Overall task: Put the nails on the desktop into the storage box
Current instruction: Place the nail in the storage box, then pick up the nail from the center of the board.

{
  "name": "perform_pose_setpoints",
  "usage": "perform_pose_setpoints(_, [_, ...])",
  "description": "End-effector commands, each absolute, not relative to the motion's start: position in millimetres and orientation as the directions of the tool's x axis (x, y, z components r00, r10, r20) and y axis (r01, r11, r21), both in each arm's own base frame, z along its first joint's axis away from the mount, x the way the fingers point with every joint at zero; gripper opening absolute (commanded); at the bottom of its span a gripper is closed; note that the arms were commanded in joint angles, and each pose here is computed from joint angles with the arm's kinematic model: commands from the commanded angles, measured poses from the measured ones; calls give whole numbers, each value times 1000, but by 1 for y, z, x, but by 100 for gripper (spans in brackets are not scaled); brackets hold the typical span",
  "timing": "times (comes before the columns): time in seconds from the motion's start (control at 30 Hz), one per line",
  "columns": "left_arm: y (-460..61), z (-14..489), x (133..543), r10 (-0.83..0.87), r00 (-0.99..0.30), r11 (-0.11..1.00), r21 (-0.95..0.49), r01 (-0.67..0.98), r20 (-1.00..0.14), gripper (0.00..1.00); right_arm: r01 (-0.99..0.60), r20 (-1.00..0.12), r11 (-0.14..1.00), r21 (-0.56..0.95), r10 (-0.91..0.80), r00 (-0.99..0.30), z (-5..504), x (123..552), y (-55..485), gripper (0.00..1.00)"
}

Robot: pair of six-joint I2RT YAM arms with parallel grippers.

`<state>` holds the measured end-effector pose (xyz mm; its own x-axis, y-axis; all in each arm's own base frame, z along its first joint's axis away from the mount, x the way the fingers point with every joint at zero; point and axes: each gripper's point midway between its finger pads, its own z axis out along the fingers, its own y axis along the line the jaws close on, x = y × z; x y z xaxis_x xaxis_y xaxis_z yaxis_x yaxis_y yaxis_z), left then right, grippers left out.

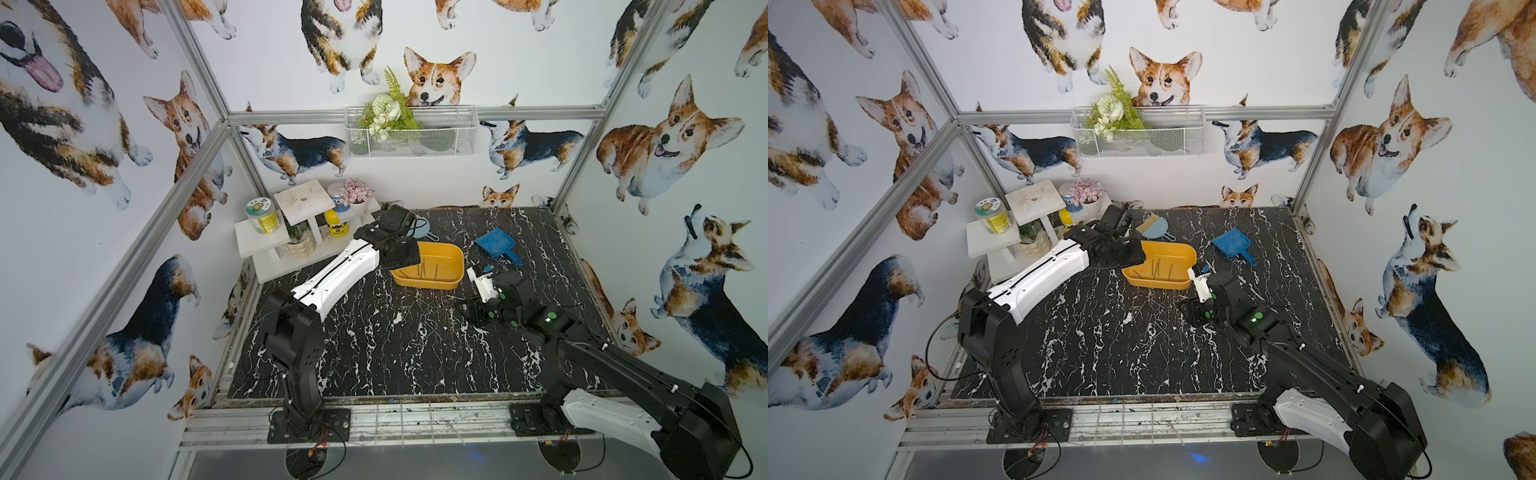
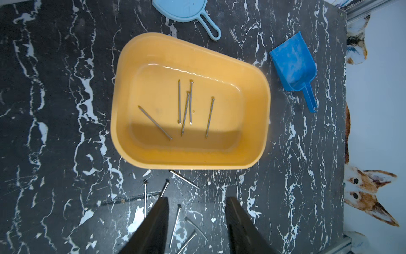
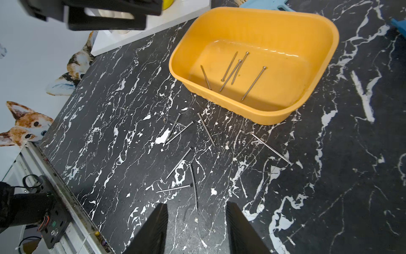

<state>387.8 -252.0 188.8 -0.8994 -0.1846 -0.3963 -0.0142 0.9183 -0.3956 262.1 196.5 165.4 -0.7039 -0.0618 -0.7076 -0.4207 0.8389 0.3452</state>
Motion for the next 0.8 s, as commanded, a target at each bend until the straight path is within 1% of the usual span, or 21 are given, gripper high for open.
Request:
perform_pose_setpoints(0.0, [-243,196,378,-184,-885,919,-394,-1,-428,48,-366,-694,869,332,-38,-719,160,271,185,49])
perform_pose_setpoints(0.07, [-236,188,367,-185,-890,922,-387,-10,-417,48,-343,-684,879,331,-27,-729,154,276,180,49])
perform_pose_setpoints(0.1, [-230,196,359,-194,-880,917,-399,-5,-434,48,-329,-676,885,329,-23,-737,150,279,176,49])
perform_pose_setpoints(0.17, [-223,195,348,-204,-878,914,-404,-13,-434,48,-298,-657,897,326,-11,-754,142,284,169,48])
perform_pose_setpoints(0.37, [-203,178,315,-237,-878,907,-419,-47,-416,48,-209,-594,927,312,18,-804,115,297,152,44])
perform_pose_setpoints(0.5, [-191,161,295,-267,-879,899,-431,-79,-396,48,-164,-573,944,286,31,-819,105,308,143,43])
perform_pose_setpoints(0.77, [-175,143,274,-318,-867,885,-448,-127,-384,48,-79,-530,967,242,63,-846,84,326,129,35])
